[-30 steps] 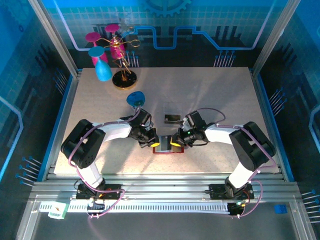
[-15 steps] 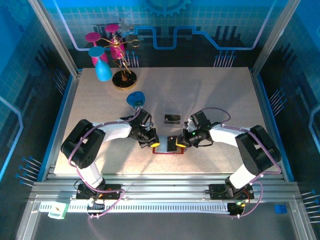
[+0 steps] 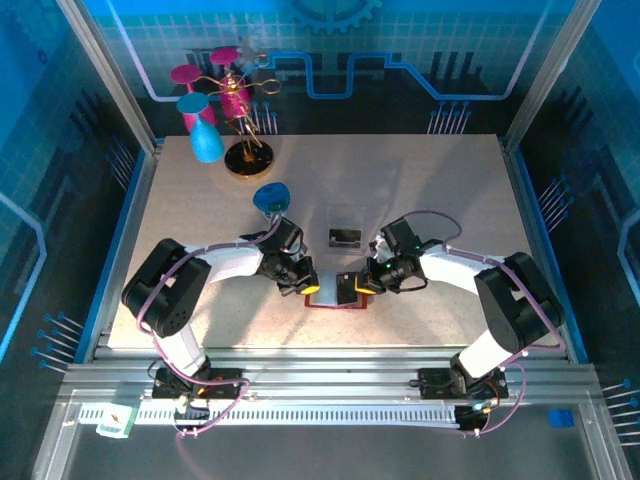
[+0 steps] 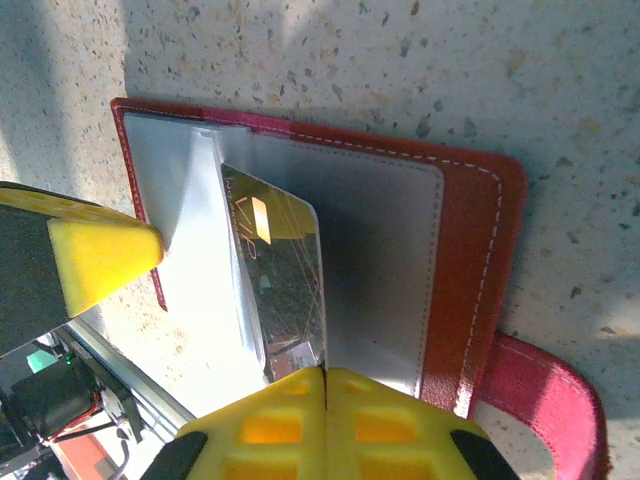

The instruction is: Take the credit cards out of the card holder

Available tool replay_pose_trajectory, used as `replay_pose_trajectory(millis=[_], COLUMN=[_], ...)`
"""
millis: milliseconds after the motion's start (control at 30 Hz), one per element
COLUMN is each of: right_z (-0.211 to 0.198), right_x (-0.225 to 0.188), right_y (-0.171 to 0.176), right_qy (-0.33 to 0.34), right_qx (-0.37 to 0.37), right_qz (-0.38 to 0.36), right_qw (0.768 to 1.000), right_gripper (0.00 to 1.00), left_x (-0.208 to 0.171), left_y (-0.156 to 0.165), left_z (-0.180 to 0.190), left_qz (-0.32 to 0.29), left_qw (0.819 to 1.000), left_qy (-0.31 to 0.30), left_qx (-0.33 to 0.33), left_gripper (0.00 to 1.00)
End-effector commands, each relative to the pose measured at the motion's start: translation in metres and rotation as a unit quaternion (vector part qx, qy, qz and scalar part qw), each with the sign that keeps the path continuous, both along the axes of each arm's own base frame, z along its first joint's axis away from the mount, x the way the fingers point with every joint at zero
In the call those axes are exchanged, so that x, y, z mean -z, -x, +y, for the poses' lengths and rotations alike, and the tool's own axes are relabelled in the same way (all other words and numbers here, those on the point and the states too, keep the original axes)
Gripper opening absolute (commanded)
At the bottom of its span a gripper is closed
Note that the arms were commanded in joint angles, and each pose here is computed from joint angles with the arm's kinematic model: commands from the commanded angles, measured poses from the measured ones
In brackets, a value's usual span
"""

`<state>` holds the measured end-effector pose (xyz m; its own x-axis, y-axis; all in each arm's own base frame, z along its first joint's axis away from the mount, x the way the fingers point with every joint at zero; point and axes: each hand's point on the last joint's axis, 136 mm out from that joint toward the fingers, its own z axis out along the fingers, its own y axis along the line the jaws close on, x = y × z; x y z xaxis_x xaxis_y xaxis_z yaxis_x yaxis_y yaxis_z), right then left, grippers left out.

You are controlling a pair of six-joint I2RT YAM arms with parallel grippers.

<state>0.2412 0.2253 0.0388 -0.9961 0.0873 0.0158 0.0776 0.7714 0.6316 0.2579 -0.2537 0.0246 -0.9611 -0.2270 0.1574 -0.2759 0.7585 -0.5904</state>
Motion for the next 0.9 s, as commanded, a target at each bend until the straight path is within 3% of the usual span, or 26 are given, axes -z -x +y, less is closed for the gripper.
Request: replay_pose_trajectory(millis=[0, 267, 567, 867], right_z=[-0.003, -0.007, 0.016, 0.023], right_x=[-0.006, -0.005, -0.009, -0.008], right_y=[-0.001, 0.0, 0.0, 0.004], right_qy=[0.01, 0.02, -0.041, -0.04], right_qx=[0.001, 0.006, 0.013, 0.01], right_qz=[-0.007, -0.008, 0.004, 0.004], right_qw=[1.0, 1.0, 0.999, 0.999], right_gripper=[0.05, 0.05, 0.08, 0.09], left_x=[0.017, 0.016, 0.016, 0.016], left_y=[0.011, 0.011, 0.011, 0.012], left_z=[0.015, 0.013, 0.012, 0.01], left_qz=[0.029, 0.028, 0.028, 0.027], left_qw=[0.999, 0.999, 0.999, 0.999], left_qy=[-0.041, -0.039, -0.038, -0.037], left_qx=[-0.003, -0.002, -0.001, 0.001], left_gripper=[0.05, 0.05, 0.05, 0.05])
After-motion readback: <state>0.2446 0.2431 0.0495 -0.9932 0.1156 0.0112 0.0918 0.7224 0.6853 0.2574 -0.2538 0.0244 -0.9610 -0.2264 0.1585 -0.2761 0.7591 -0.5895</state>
